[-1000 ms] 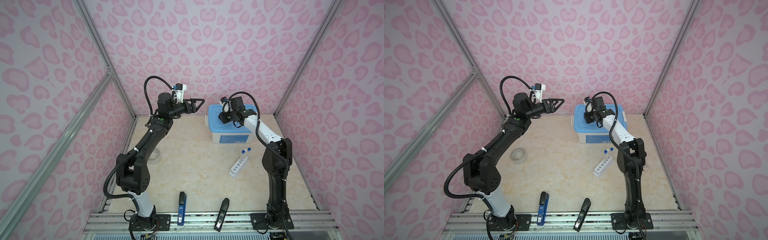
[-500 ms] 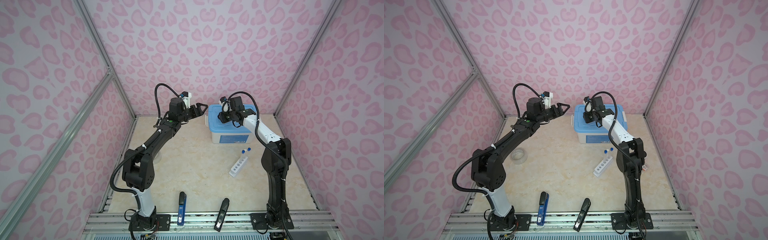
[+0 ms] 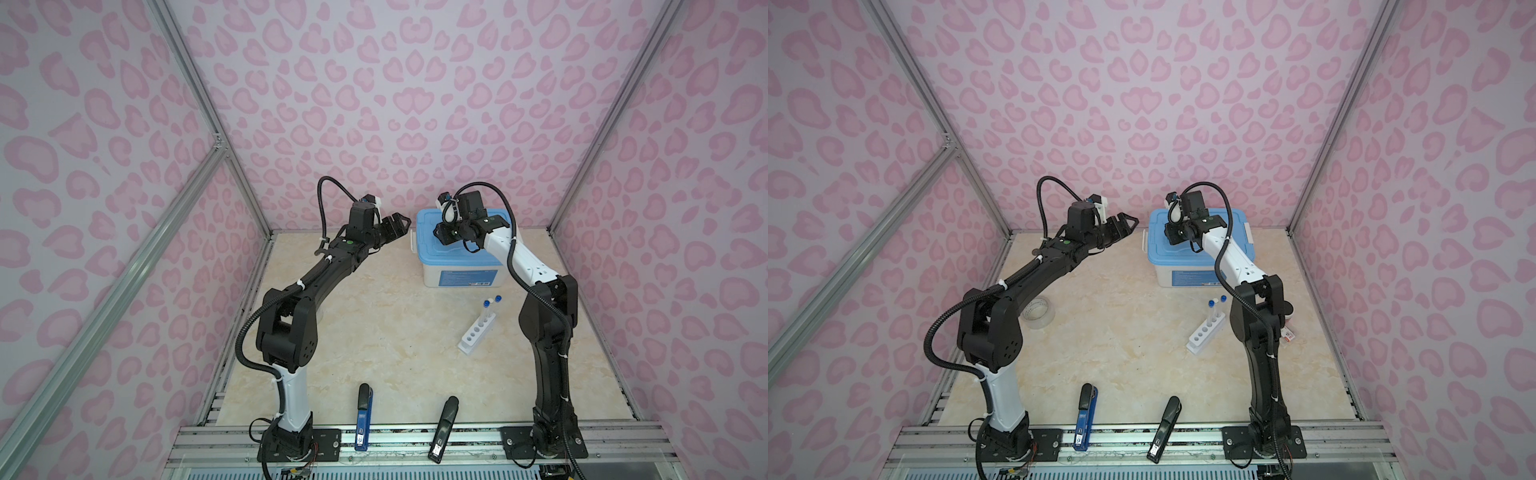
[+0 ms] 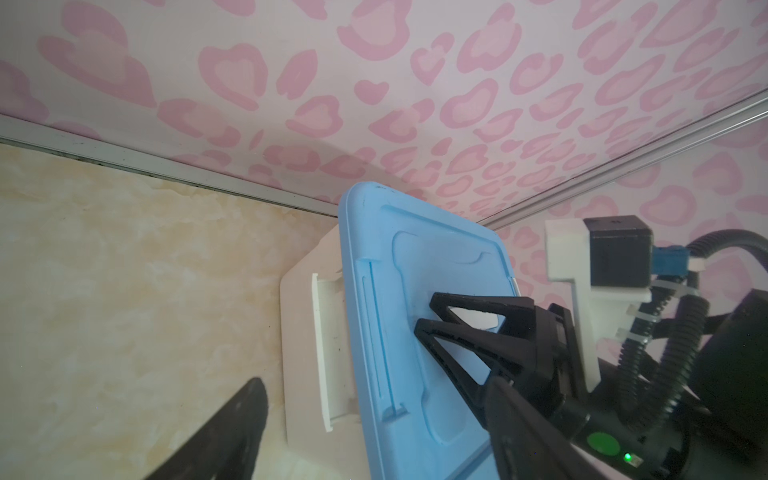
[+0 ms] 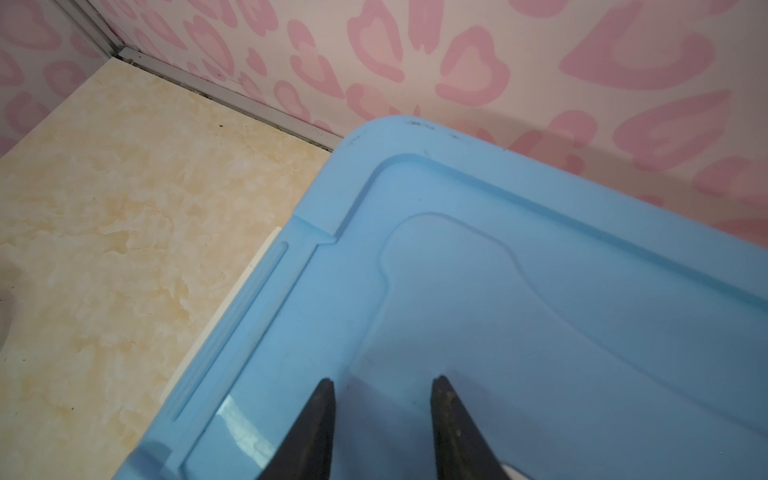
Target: Organize the chemistry lab equipment
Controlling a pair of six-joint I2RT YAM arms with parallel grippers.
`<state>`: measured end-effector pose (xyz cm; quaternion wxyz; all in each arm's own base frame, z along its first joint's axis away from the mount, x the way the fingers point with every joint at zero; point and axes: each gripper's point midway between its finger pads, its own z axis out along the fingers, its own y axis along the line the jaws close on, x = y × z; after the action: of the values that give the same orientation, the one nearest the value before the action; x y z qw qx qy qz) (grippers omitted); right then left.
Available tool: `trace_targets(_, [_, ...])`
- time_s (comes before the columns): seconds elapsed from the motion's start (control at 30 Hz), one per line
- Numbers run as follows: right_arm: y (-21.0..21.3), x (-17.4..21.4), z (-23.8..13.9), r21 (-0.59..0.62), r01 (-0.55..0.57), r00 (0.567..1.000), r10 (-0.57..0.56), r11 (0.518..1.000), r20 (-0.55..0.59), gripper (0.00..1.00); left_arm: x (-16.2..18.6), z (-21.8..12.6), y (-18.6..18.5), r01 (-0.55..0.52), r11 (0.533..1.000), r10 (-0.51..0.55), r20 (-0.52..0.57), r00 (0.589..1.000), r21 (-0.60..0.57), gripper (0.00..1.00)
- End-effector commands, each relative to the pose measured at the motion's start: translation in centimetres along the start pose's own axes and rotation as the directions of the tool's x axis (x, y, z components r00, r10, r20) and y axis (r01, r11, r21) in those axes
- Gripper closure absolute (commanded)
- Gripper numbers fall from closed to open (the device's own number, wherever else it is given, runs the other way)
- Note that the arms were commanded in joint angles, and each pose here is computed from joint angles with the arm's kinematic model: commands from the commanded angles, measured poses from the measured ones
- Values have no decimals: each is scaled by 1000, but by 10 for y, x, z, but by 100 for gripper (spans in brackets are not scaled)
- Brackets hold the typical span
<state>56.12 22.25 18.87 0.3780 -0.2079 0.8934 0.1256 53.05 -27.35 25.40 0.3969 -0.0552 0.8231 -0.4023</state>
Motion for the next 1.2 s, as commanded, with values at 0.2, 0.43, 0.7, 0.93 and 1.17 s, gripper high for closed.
trace_targets(0.2, [3, 71, 12, -13, -44, 966, 39, 999, -255, 62, 15, 22, 14, -9, 1000, 8, -56, 998, -18, 14])
trace_targets(0.43, [1, 71, 12, -15, -49, 968, 44, 999, -249, 62, 29, 37, 10, 15, 999, -10, -114, 993, 45, 11])
trace_targets(0.7, [0, 74, 14, -15, -56, 966, 50, 998, -256, 62, 42, 52, 3, 39, 994, -20, -179, 984, 101, 10])
trace_targets(0.93, [0, 70, 11, -16, -54, 968, 49, 998, -246, 62, 52, 59, 8, 51, 994, -30, -205, 978, 97, 10])
trace_targets(1.17, [1, 71, 12, -18, -59, 967, 52, 998, -248, 62, 56, 65, -3, 55, 989, -22, -226, 974, 137, 11])
